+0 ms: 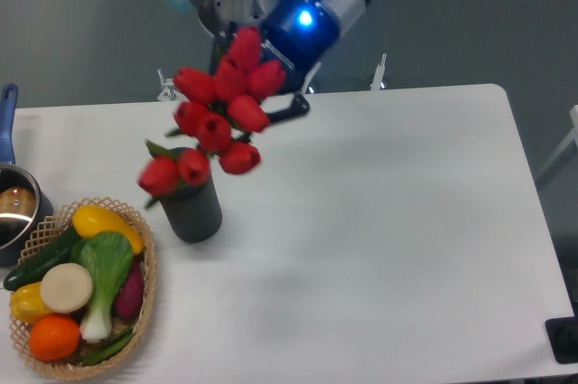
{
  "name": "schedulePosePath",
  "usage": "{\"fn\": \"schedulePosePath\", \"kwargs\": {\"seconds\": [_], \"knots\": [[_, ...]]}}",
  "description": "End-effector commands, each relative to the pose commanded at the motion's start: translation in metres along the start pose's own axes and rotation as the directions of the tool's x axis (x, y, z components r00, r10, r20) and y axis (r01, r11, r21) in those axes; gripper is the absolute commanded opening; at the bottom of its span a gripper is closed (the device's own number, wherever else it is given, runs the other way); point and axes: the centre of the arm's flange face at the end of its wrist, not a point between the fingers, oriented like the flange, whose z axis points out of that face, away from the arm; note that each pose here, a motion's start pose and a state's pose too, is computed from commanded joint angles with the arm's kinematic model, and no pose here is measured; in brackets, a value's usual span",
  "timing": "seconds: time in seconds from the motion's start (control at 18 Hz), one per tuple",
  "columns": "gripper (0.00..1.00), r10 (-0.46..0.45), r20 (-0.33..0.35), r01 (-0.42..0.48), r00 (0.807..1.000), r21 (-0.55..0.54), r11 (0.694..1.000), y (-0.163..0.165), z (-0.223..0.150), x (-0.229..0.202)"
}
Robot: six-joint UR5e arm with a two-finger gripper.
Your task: Pick up the flowers from the vase
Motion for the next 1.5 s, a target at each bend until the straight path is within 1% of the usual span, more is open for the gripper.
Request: {"fn": "schedulePosePath", "kwargs": {"seconds": [0.06, 0.11, 0.28, 0.39, 0.44, 0.56, 0.61, 0.72, 0.78, 1.0, 1.17, 1.28, 1.33, 1.44, 1.5], "knots": [[0.00, 0.022, 0.067, -0.018, 0.998, -0.055, 0.998, -0.002, 0.000, -0.012], [0.00, 0.038, 0.119, -0.026, 0.992, -0.102, 0.994, -0.002, 0.000, -0.019], [0.00, 0.058, 0.174, -0.029, 0.983, -0.165, 0.986, 0.005, 0.001, -0.029], [0.00, 0.149, 0.243, -0.075, 0.958, -0.291, 0.954, 0.025, -0.003, -0.040], [0.00, 0.175, 0.271, -0.076, 0.946, -0.340, 0.937, 0.030, -0.005, -0.046], [0.00, 0.192, 0.330, -0.036, 0.924, -0.427, 0.904, 0.041, -0.011, -0.057], [0.00, 0.193, 0.347, -0.012, 0.918, -0.462, 0.887, 0.046, -0.014, -0.060], [0.00, 0.195, 0.364, 0.023, 0.911, -0.517, 0.856, 0.058, -0.011, -0.070], [0.00, 0.206, 0.376, 0.034, 0.904, -0.543, 0.839, 0.065, -0.013, -0.080], [0.00, 0.225, 0.408, 0.111, 0.885, -0.652, 0.750, 0.089, -0.019, -0.100], [0.00, 0.277, 0.351, 0.078, 0.895, -0.732, 0.677, 0.108, -0.023, -0.119], [0.00, 0.275, 0.347, 0.092, 0.897, -0.753, 0.651, 0.110, -0.029, -0.129], [0.00, 0.266, 0.342, 0.100, 0.901, -0.762, 0.640, 0.114, -0.032, -0.136], [0.00, 0.279, 0.335, 0.090, 0.900, -0.769, 0.633, 0.114, -0.040, -0.146], [0.00, 0.273, 0.340, 0.099, 0.900, -0.769, 0.631, 0.117, -0.043, -0.149]]}}
